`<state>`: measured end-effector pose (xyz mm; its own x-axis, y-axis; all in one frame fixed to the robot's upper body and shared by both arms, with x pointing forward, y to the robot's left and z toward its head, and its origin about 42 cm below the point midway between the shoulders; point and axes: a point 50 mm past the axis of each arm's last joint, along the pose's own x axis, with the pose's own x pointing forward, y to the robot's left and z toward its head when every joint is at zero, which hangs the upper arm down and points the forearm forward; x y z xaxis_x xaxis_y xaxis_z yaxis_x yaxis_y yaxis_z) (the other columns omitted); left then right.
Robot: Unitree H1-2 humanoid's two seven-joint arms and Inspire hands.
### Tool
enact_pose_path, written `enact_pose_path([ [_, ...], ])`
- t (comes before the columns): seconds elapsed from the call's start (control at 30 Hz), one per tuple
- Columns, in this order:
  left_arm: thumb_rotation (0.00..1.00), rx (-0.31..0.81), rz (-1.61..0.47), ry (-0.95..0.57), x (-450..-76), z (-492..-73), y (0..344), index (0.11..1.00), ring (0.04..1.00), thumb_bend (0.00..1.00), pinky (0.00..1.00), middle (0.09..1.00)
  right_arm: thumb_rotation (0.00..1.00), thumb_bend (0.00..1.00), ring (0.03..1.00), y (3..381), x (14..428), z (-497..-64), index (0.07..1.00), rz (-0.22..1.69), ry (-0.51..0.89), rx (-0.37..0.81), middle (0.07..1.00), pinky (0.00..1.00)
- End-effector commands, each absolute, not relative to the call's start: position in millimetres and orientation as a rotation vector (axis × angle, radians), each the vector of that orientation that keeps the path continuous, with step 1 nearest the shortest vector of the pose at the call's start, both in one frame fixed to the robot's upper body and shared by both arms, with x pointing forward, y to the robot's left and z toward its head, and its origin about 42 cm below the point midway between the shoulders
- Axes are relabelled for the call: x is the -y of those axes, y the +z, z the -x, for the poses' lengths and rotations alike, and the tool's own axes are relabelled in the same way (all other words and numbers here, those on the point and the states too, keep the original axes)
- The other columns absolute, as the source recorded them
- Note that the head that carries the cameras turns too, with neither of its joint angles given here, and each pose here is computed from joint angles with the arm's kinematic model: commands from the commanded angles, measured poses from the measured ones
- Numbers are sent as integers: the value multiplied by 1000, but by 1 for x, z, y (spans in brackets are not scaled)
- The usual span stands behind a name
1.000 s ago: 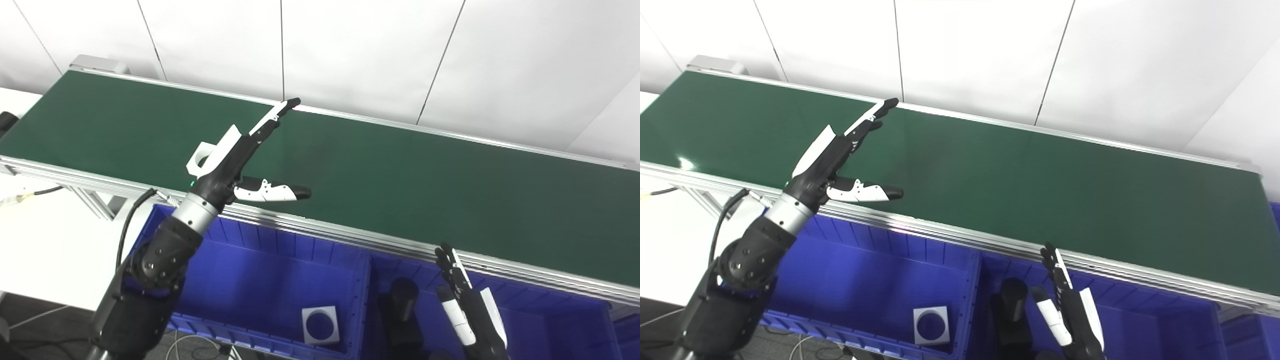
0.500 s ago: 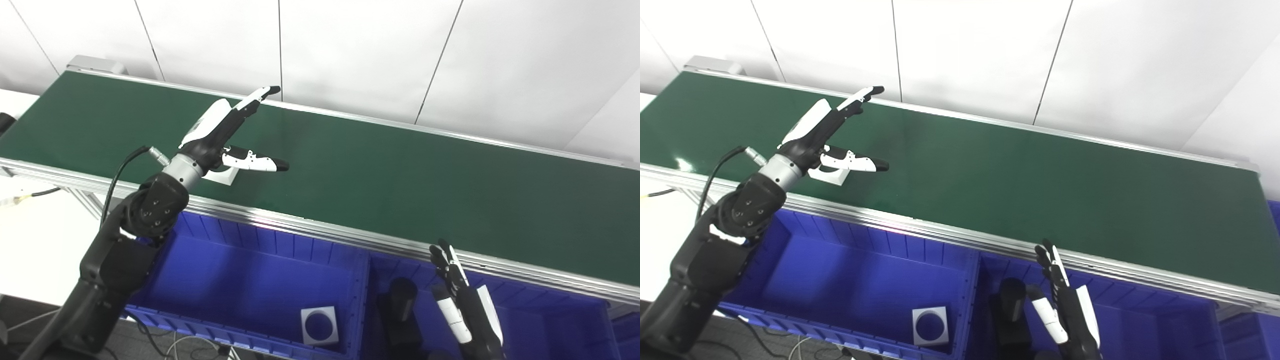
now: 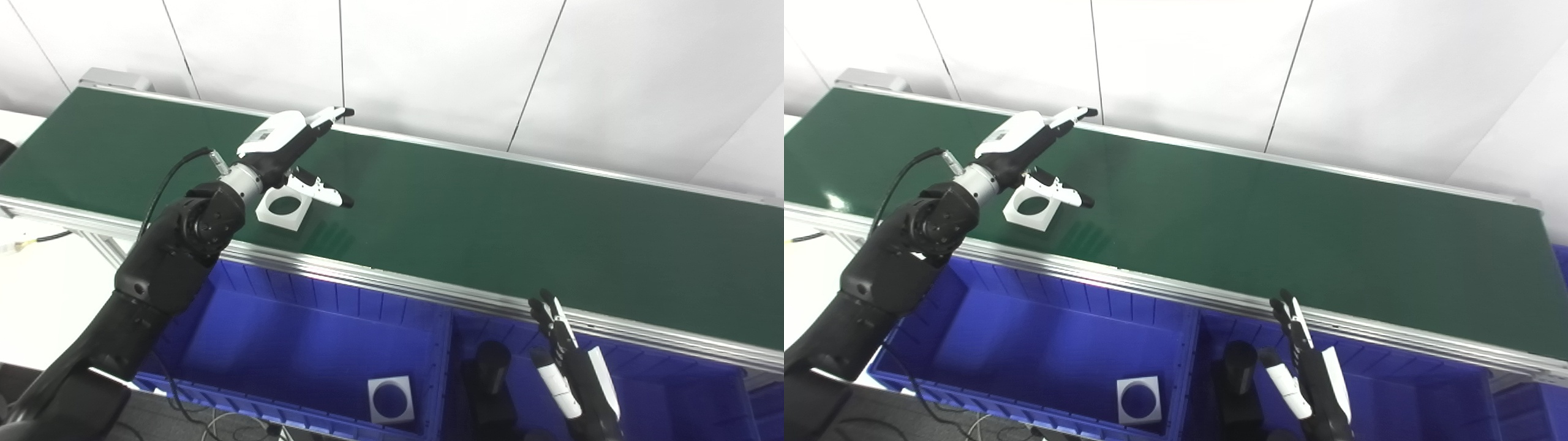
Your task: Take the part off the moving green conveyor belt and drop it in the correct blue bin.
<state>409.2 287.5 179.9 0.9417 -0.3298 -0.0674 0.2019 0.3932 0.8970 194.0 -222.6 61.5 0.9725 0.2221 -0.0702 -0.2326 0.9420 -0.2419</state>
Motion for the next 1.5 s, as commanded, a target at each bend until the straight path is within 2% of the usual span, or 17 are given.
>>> enact_pose_path([
  [0.0, 331, 177, -1191, -306, -296, -424, 208, 954, 947, 893, 901, 983, 912, 683, 952, 72, 226, -199, 1000, 245, 232, 38, 943, 955],
  [0.23, 265, 119, -1281, -336, -299, -432, 199, 964, 982, 948, 958, 991, 911, 674, 946, 71, 227, -200, 1000, 251, 232, 40, 940, 962],
  [0.4, 227, 39, -1331, -377, -301, -432, 187, 981, 1000, 951, 997, 1000, 910, 676, 948, 73, 226, -200, 1000, 244, 229, 32, 942, 957],
  [0.6, 270, 19, -1427, -426, -305, -432, 170, 999, 1000, 950, 1000, 1000, 899, 678, 947, 73, 226, -199, 1000, 235, 225, 33, 941, 939],
  [0.73, 238, 4, -1434, -438, -306, -431, 159, 990, 1000, 965, 1000, 1000, 903, 682, 946, 74, 227, -199, 1000, 237, 224, 33, 941, 945],
  [0.87, 197, -14, -1448, -439, -302, -428, 151, 989, 1000, 917, 1000, 1000, 901, 682, 946, 74, 227, -198, 1000, 238, 223, 36, 940, 942],
  [1.0, 133, 20, -1450, -408, -296, -426, 140, 968, 988, 880, 976, 992, 903, 679, 945, 76, 228, -196, 1000, 234, 221, 35, 939, 936],
  [1.13, 15, 91, -1485, -361, -285, -427, 128, 901, 911, 748, 906, 924, 887, 678, 946, 76, 227, -195, 1000, 219, 218, 38, 936, 935],
  [1.3, 0, 149, -1356, -318, -273, -433, 120, 784, 799, 608, 773, 825, 876, 672, 941, 78, 227, -194, 1000, 204, 213, 49, 936, 911],
  [1.37, 0, 170, -1310, -312, -267, -435, 119, 769, 788, 596, 760, 812, 874, 671, 940, 78, 227, -193, 1000, 199, 210, 49, 936, 907],
  [1.43, 0, 178, -1266, -306, -262, -437, 118, 738, 719, 550, 697, 750, 874, 673, 942, 79, 227, -193, 1000, 198, 207, 49, 936, 909],
  [1.47, 0, 176, -1242, -305, -259, -438, 117, 713, 567, 519, 619, 609, 876, 669, 942, 79, 227, -193, 1000, 198, 206, 50, 935, 907],
])
